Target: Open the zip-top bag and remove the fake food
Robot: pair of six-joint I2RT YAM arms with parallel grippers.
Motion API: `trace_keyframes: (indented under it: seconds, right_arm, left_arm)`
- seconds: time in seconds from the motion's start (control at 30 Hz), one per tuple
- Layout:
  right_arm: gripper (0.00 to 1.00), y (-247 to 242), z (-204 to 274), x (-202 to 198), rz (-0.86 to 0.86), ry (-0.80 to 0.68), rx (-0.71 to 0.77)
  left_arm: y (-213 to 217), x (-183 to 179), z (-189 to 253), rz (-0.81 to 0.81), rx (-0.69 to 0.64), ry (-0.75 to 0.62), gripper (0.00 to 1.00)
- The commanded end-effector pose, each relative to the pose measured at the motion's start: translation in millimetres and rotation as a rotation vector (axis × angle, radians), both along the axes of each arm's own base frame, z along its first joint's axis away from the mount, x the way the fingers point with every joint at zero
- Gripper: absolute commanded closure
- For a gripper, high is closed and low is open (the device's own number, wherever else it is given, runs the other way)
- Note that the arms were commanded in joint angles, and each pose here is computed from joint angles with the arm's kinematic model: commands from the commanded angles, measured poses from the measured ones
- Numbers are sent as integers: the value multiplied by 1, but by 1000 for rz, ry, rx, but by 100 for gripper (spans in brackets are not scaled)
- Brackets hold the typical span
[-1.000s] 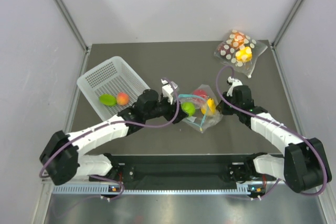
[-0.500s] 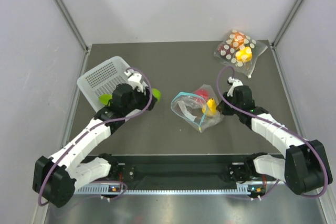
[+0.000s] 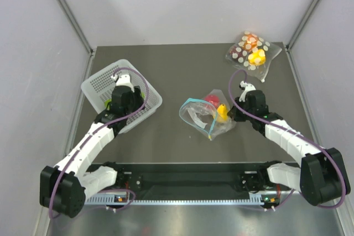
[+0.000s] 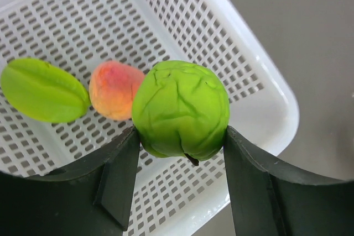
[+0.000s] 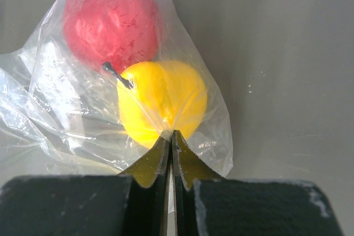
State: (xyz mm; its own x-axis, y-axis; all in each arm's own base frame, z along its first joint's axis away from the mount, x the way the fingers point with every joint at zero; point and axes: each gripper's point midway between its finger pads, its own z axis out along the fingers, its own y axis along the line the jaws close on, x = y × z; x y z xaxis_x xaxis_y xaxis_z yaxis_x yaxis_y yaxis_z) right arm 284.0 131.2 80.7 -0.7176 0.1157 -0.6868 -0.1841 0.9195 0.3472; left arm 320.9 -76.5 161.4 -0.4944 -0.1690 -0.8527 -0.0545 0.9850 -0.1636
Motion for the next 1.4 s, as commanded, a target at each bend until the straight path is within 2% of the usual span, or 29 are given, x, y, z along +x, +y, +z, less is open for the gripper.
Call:
trace_keyframes:
  seconds: [0.0,0.03,0.13,0.33,0.4,0.53,0.6,0.67,0.83,1.0,1.17,1.37]
  right_arm:
    - [100,10,22,10,38,-66,20]
    - [100,10,22,10,40,-69,21]
    - [100,11,23,9,47,-71,25]
    - [99,14,24,9,61,-71,28]
    - [99,13,24,9,61,-72,27]
    - [99,14,25,9,61,-71,31]
    - [99,16,27,8,68,-75,38]
    - [99,16,28,8,69,-75,42]
    - [99,18,29,6,72,-74,47]
    - [99,21,32,3,78,-76,57]
    - [99,19,33,3,71,-78,54]
    - [99,21,35,4,74,-81,59]
  left_arm:
    - [5,5,10,39,-2,-12,45]
    - [6,5,10,47,3,-11,23]
    - [8,5,14,52,9,-24,18]
    - [11,3,19,40,38,-31,16]
    - [-2,4,25,-10,14,-47,16]
    - [-32,3,43,-77,80,-98,16]
    - [-69,-2,53,-180,80,-129,16]
    - [-108,-10,64,-297,26,-178,16]
    - [-196,-39,84,-623,-217,-250,16]
    - [-233,-48,57,-730,-274,-159,17]
    - [-269,-73,37,-856,-328,-98,22]
    - [-283,-90,17,-905,-333,-42,28]
